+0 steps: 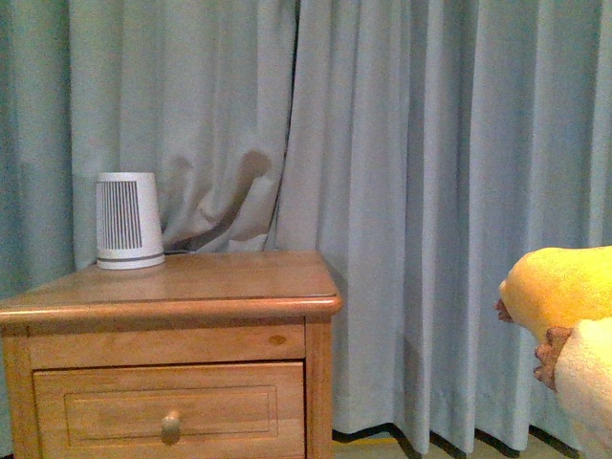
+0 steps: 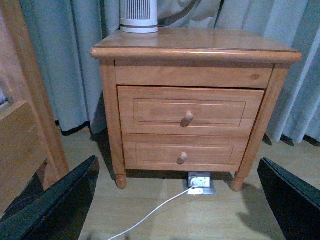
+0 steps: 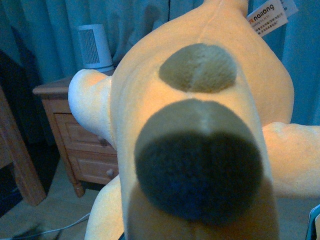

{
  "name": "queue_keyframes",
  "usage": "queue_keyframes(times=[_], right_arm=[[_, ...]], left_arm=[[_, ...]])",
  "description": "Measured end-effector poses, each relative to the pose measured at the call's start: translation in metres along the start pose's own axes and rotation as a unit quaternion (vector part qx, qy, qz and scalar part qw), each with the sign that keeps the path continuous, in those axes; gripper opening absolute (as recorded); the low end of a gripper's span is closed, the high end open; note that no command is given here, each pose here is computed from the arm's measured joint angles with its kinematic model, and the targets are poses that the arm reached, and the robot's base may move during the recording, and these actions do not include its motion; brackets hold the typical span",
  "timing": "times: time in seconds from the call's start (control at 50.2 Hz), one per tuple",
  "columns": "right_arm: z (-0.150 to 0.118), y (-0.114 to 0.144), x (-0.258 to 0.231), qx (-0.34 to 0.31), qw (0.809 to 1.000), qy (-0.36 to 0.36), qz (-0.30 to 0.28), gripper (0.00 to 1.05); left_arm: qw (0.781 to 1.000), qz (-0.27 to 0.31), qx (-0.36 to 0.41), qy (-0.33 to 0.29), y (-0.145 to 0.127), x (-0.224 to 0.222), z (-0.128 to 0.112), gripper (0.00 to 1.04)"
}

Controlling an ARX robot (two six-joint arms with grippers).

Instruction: Put away toys

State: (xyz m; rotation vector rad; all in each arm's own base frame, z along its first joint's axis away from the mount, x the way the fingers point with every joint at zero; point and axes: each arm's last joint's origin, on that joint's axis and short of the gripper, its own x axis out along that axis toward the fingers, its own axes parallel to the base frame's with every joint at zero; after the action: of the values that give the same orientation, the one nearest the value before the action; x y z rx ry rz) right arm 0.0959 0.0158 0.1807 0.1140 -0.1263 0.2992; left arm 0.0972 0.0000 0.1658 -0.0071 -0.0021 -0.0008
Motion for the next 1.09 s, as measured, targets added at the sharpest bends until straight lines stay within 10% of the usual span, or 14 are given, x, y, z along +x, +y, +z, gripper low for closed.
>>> queue_keyframes(times=[1.095], right_arm=[[0.0003,0.0,-0.0002,0.0,1.0,-0.001,0.0,0.07]], left_arm=[[1.0,0.0,0.0,0.0,0.0,0.0,0.0,0.99]])
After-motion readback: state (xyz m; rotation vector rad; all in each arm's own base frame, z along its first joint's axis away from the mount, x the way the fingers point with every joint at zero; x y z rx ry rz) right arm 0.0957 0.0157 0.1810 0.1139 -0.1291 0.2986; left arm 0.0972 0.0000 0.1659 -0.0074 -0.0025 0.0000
